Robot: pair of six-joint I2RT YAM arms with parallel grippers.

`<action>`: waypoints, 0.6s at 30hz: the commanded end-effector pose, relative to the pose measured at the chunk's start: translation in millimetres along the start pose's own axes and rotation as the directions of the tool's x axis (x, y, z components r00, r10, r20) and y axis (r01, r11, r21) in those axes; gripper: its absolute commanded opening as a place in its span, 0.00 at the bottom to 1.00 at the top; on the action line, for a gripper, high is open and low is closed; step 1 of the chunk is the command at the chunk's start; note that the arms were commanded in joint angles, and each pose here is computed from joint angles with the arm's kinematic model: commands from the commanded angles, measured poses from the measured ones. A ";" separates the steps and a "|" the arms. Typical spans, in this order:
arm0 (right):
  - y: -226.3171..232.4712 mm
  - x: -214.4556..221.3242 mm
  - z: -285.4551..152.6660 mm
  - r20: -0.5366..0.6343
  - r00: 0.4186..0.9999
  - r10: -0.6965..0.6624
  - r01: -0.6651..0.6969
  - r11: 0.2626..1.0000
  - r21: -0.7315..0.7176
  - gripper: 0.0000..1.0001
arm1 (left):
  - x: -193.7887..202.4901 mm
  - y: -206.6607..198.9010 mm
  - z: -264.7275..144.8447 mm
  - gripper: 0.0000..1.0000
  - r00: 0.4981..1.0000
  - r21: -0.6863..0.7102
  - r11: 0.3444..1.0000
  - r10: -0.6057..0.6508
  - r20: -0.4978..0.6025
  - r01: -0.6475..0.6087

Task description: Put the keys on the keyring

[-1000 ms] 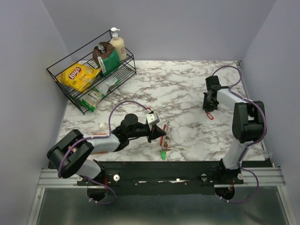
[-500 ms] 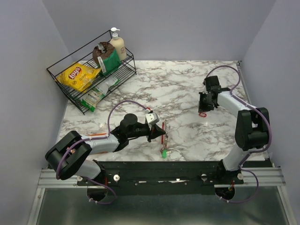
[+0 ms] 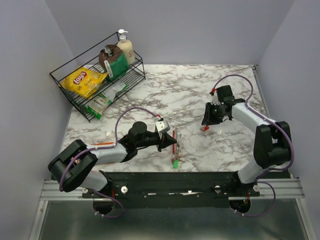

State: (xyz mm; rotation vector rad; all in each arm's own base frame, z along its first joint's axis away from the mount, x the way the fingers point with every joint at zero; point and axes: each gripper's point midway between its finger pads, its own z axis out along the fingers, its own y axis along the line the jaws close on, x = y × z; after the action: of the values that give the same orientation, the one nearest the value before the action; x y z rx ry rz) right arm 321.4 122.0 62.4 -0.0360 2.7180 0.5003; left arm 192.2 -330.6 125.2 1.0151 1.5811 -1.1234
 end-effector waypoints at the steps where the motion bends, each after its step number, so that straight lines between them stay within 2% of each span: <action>1: 9.0 -5.1 -7.6 0.036 0.999 -0.018 0.019 0.999 -0.044 0.40 | -10.7 0.1 0.3 0.00 0.999 -0.011 0.999 0.031 0.029 -0.031; 7: 13.3 -1.4 -6.3 0.031 0.996 -0.080 0.081 0.996 -0.021 0.43 | -8.9 0.4 1.1 0.00 0.999 -0.012 0.999 0.030 0.023 -0.030; 12: 10.7 14.2 3.7 -0.028 0.988 -0.151 0.153 0.984 0.089 0.43 | -6.9 -0.3 1.5 0.00 1.000 -0.011 1.000 0.023 0.015 -0.023; 18: -6.1 20.9 5.5 -0.041 0.994 -0.103 0.109 0.976 0.187 0.43 | -5.5 0.8 0.9 0.00 1.000 -0.016 1.000 0.022 0.009 -0.021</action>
State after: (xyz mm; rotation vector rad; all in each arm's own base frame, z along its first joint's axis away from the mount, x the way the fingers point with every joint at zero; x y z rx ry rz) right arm 308.4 141.4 59.4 -0.2133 2.7199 0.3699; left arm 191.3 -330.9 123.6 1.0161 1.5892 -1.1211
